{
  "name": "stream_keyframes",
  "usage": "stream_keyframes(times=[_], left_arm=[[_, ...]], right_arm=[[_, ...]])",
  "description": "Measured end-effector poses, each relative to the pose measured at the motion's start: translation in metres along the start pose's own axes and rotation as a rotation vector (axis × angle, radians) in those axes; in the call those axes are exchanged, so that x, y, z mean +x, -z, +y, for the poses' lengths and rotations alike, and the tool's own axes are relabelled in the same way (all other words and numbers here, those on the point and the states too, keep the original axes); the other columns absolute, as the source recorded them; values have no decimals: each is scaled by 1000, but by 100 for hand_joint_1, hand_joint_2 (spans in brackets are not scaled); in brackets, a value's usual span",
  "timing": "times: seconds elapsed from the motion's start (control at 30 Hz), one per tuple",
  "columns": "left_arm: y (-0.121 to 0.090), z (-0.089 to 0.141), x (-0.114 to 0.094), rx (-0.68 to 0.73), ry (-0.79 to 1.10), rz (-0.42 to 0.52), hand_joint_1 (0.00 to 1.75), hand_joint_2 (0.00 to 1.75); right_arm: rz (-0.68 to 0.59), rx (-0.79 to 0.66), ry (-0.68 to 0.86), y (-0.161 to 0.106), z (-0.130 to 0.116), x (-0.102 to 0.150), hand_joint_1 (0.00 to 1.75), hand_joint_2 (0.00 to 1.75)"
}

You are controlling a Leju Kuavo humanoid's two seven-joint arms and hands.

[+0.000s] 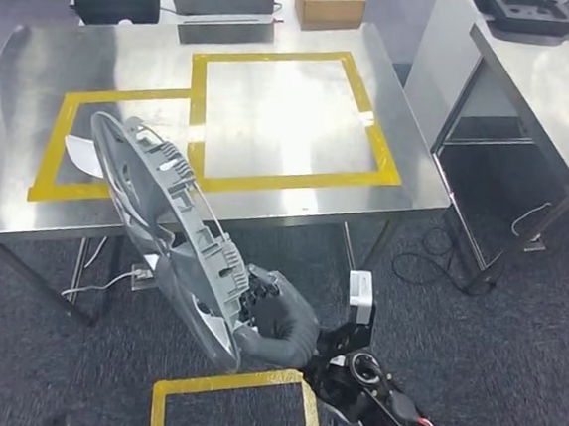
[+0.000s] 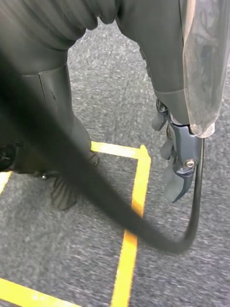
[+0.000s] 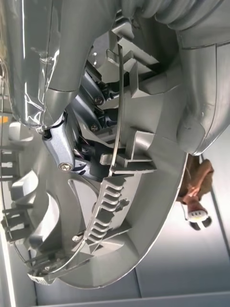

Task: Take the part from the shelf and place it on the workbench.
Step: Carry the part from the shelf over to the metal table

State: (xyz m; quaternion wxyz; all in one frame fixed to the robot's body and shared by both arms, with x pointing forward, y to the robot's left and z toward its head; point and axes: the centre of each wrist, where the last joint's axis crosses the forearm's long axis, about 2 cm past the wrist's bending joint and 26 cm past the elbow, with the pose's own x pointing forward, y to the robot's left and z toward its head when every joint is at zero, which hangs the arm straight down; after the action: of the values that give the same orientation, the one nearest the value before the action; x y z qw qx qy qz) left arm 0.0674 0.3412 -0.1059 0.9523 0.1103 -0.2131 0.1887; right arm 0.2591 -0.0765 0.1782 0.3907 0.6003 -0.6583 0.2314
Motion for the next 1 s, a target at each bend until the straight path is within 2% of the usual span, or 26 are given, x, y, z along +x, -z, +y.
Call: stream_keyframes(times=[1.0], left_arm=[[0, -1, 0, 5, -19, 2, 0, 175]], right_arm=[[-19, 10, 7, 3, -4, 4, 161, 175]])
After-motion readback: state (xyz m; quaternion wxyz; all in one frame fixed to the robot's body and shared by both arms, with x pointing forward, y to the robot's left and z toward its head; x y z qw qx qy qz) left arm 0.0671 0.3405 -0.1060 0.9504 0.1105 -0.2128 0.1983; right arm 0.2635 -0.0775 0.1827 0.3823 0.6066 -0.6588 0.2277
